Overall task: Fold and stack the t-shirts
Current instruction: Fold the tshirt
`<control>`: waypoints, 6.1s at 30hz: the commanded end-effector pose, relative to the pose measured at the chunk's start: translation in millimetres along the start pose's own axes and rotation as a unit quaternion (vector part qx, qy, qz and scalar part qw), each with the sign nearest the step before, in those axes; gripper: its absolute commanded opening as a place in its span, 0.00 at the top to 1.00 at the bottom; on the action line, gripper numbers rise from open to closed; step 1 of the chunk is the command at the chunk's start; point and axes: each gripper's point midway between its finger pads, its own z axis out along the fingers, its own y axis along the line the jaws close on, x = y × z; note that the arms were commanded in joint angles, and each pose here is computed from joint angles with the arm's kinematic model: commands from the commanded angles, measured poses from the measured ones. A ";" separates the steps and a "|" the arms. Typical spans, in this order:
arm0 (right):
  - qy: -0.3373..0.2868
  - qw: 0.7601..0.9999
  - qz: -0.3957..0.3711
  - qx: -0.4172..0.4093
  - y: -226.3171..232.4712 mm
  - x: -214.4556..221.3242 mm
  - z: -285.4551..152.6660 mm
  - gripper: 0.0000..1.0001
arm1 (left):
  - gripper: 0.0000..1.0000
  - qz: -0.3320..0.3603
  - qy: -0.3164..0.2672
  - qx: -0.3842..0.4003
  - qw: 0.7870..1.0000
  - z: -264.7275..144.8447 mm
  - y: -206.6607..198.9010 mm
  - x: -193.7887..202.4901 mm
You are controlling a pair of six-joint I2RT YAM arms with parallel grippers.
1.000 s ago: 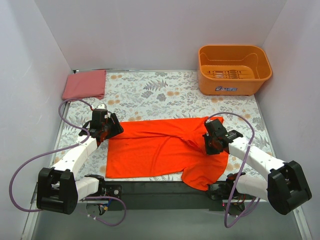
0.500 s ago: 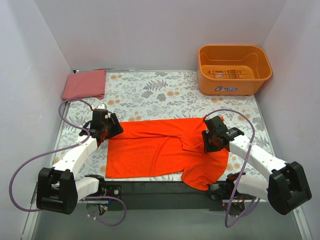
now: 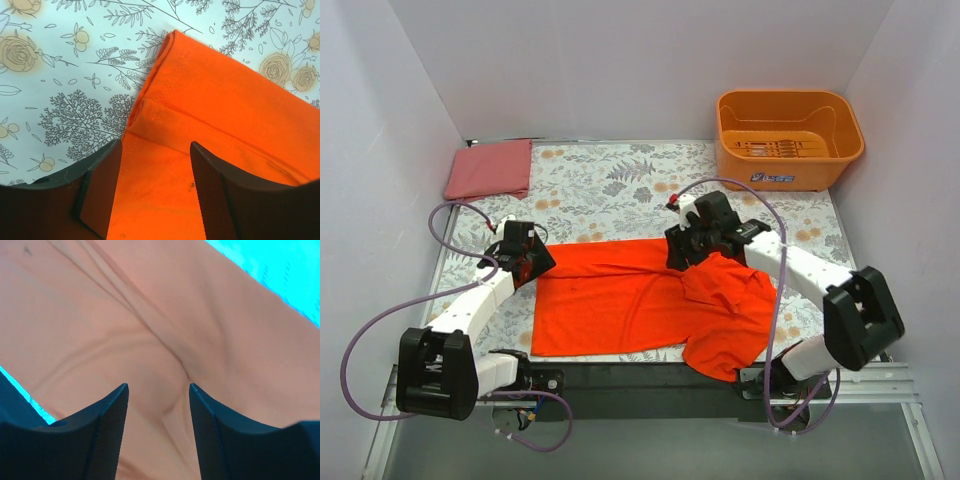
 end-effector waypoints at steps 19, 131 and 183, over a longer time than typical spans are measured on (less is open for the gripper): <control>0.012 0.968 -0.153 -0.201 83.8 -49.8 131.0 0.36 | 0.35 -0.009 -0.058 0.023 0.998 -17.0 -9.1 -30.3; 0.137 0.985 0.046 0.097 21.3 45.1 27.6 0.68 | 0.76 0.004 0.050 0.009 0.999 7.8 -7.6 14.2; -0.244 0.850 0.458 0.086 -303.8 43.7 -55.1 0.89 | 0.74 -0.015 0.061 -0.047 0.997 68.9 -10.1 -14.9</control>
